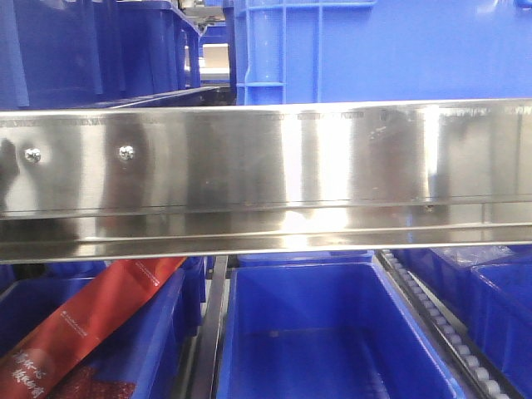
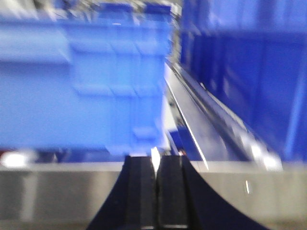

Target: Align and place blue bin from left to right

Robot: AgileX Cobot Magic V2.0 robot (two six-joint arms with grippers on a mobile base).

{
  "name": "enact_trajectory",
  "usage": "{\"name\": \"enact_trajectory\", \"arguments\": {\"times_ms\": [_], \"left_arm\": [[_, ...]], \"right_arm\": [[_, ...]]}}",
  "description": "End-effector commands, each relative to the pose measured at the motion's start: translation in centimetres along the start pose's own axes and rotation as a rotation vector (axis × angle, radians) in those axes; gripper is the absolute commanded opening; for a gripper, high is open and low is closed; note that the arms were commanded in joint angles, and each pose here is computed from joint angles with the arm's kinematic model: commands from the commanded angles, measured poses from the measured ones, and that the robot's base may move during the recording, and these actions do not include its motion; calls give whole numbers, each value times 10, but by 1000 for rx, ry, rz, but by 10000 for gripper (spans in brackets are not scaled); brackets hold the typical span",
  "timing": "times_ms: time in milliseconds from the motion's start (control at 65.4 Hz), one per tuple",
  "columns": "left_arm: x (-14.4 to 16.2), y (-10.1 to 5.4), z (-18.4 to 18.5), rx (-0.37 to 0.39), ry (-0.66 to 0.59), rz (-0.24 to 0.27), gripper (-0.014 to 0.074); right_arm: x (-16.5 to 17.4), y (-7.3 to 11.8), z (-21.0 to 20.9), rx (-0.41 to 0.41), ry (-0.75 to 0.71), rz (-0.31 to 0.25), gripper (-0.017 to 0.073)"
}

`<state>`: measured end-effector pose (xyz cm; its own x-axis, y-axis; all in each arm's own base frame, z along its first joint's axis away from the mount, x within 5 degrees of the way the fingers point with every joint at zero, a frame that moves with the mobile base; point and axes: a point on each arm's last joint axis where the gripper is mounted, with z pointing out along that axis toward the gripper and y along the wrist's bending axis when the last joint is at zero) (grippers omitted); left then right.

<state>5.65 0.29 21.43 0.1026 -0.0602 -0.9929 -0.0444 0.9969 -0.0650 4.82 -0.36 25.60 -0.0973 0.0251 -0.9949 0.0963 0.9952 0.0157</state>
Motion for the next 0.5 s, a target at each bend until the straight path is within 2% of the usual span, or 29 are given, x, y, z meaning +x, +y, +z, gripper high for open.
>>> {"name": "enact_trajectory", "arguments": {"times_ms": [0,245,321,489], "left_arm": [[-2,0,-1,-2,-26,1,13],[-3,0,-1,-1,-28,1,13],[-3,0,-1,-1,-28,1,13],[-3,0,-1,-1,-28,1,13]], "right_arm": [[16,-2,4,22,-60,14,-79],[56,-3,14,30,-33,16,-79],[51,-3,13,34,-88,16,-79],[52,-3,13,33,-76,16,-79]]}}
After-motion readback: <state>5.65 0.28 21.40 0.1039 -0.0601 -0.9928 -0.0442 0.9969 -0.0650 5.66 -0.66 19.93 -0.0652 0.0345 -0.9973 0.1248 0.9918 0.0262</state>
